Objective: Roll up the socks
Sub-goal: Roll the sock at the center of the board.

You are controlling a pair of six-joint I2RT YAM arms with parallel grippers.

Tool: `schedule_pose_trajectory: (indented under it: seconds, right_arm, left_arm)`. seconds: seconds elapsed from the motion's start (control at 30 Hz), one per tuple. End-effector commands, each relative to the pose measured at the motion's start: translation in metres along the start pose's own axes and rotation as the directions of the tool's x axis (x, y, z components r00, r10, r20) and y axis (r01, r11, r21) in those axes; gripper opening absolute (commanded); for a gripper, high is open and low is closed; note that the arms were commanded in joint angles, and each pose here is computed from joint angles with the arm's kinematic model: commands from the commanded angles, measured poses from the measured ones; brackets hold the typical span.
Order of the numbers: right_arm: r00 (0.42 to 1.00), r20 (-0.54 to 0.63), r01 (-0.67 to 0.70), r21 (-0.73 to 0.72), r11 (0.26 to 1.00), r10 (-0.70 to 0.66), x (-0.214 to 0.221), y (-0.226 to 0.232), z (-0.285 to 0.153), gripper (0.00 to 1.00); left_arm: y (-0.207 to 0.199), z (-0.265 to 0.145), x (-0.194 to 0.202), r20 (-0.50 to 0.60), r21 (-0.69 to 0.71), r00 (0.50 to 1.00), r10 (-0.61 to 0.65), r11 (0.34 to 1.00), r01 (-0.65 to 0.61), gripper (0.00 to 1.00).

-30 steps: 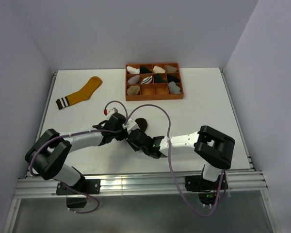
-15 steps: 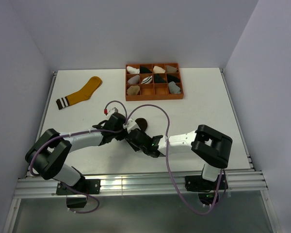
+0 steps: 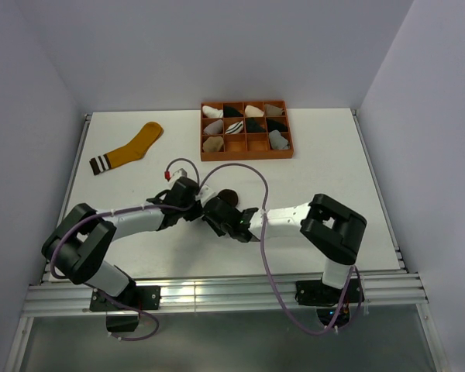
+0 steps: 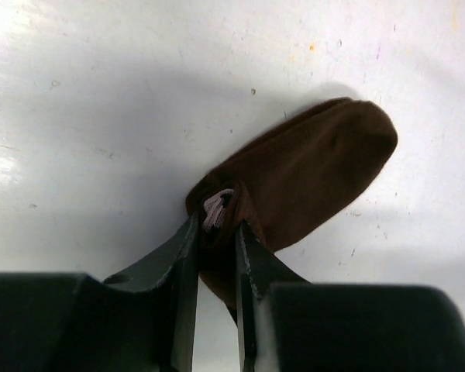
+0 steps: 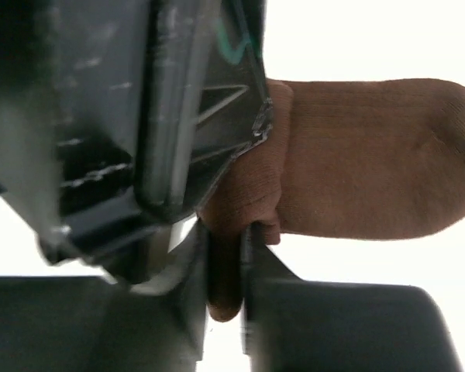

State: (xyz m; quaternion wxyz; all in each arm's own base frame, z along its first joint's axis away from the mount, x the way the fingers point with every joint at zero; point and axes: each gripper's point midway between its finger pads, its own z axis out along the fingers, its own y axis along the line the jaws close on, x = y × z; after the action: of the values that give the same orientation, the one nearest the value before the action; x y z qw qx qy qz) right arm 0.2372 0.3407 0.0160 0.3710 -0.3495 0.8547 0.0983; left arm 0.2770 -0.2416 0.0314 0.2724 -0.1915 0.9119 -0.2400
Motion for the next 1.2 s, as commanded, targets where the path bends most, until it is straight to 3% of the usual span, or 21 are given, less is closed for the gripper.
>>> schedule_pose_trajectory:
  seconds: [0.0, 0.07, 0.23, 0.33, 0.6, 0.87, 1.17]
  right_arm:
    - [0.976, -0.209, -0.1, -0.163, 0.981, 0.065, 0.051, 0.008, 0.002, 0.08]
    - [0.966, -0.241, -0.146, -0.194, 0.97, 0.097, 0.052, 0.008, -0.004, 0.0]
    - [0.924, -0.337, -0.291, -0.322, 0.901, 0.178, 0.045, 0.013, -0.016, 0.0]
    - [0.891, -0.402, -0.373, -0.382, 0.846, 0.211, 0.039, 0.017, -0.021, 0.0]
    - [0.821, -0.529, -0.489, -0.458, 0.743, 0.215, 0.022, 0.019, -0.025, 0.0]
    - [0.75, -0.627, -0.588, -0.484, 0.648, 0.213, 0.018, 0.019, -0.018, 0.0]
    - [0.716, -0.665, -0.628, -0.479, 0.614, 0.212, 0.018, 0.02, -0.01, 0.02]
  left_arm:
    - [0.007, -0.007, 0.033, -0.104, -0.006, 0.991, 0.081, 0.997, -0.082, 0.18]
    - [0.003, -0.011, 0.026, -0.079, 0.012, 0.994, 0.074, 0.997, -0.073, 0.27]
    - [-0.007, -0.027, -0.001, 0.012, 0.049, 0.999, 0.036, 0.998, -0.037, 0.55]
    - [-0.012, -0.04, -0.018, 0.064, 0.08, 0.998, 0.004, 0.997, -0.009, 0.63]
    - [0.002, -0.053, -0.025, 0.107, 0.099, 0.993, -0.04, 0.995, 0.029, 0.64]
    - [0.014, -0.044, -0.008, 0.068, 0.13, 0.993, -0.098, 0.987, 0.088, 0.63]
    - [0.024, -0.031, -0.004, 0.085, 0.118, 0.985, -0.15, 0.983, 0.14, 0.62]
